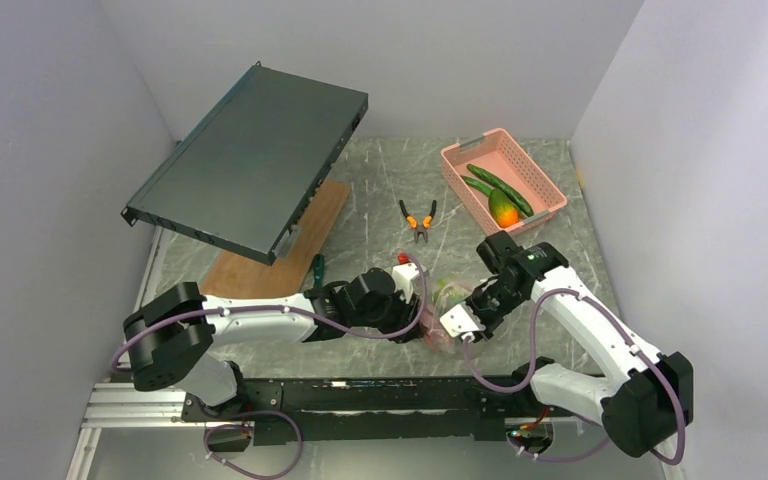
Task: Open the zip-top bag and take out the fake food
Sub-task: Pick up the fake vegetable from the zipper food storage bag.
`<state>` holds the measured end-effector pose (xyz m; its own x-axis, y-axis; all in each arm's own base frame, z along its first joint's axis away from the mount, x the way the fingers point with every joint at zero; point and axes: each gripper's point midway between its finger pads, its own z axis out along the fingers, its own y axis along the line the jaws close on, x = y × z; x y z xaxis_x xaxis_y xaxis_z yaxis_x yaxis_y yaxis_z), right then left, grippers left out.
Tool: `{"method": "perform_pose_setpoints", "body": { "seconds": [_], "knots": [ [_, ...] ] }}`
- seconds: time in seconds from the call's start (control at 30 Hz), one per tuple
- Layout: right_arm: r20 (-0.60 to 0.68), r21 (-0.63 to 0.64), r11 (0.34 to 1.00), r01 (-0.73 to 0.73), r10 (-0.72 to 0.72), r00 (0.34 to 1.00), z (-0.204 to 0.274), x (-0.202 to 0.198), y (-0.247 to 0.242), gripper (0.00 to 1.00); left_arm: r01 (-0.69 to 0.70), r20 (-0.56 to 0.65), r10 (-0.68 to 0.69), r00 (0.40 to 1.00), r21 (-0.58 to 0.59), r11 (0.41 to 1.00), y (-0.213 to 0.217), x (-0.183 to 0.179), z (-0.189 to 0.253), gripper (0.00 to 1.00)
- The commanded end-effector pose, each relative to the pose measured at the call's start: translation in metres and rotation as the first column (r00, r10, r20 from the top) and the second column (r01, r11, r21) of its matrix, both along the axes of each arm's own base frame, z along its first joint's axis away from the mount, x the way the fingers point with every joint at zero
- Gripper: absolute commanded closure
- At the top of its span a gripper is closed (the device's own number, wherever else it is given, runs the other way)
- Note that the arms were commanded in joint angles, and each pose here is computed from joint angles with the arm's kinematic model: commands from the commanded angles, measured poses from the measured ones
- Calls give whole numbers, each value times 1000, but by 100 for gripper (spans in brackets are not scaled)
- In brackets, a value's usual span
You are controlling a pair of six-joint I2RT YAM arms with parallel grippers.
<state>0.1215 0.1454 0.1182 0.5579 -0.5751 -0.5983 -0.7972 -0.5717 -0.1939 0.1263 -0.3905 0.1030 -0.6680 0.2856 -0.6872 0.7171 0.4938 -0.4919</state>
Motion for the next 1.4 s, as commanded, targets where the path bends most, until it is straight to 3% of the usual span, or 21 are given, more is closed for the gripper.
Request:
{"method": "perform_pose_setpoints", "body": {
  "seconds": [0.0, 0.27, 0.47, 0.87, 1.37],
  "knots": [
    [22, 39, 998, -43, 42, 999, -2, 1, 9, 69, 13, 7, -13, 1000, -74, 997, -15, 2, 19, 73],
    [-5, 55, 997, -44, 45, 999, -14, -5, 15, 60, 17, 1, -17, 1000, -81, 997, -17, 1, 19, 73],
    [-13, 92, 995, -39, 40, 999, -11, -7, 23, 48, 24, -2, -24, 1000, -90, 996, -19, 0, 21, 73],
    [-34, 113, 994, -10, 14, 999, -18, -9, 27, 39, 49, -31, -52, 998, -114, 992, -32, -4, 19, 74],
    [-58, 106, 985, 138, -132, 989, -17, 2, 30, 24, 56, -47, -63, 997, -138, 989, -45, -2, 21, 74]
  ]
}}
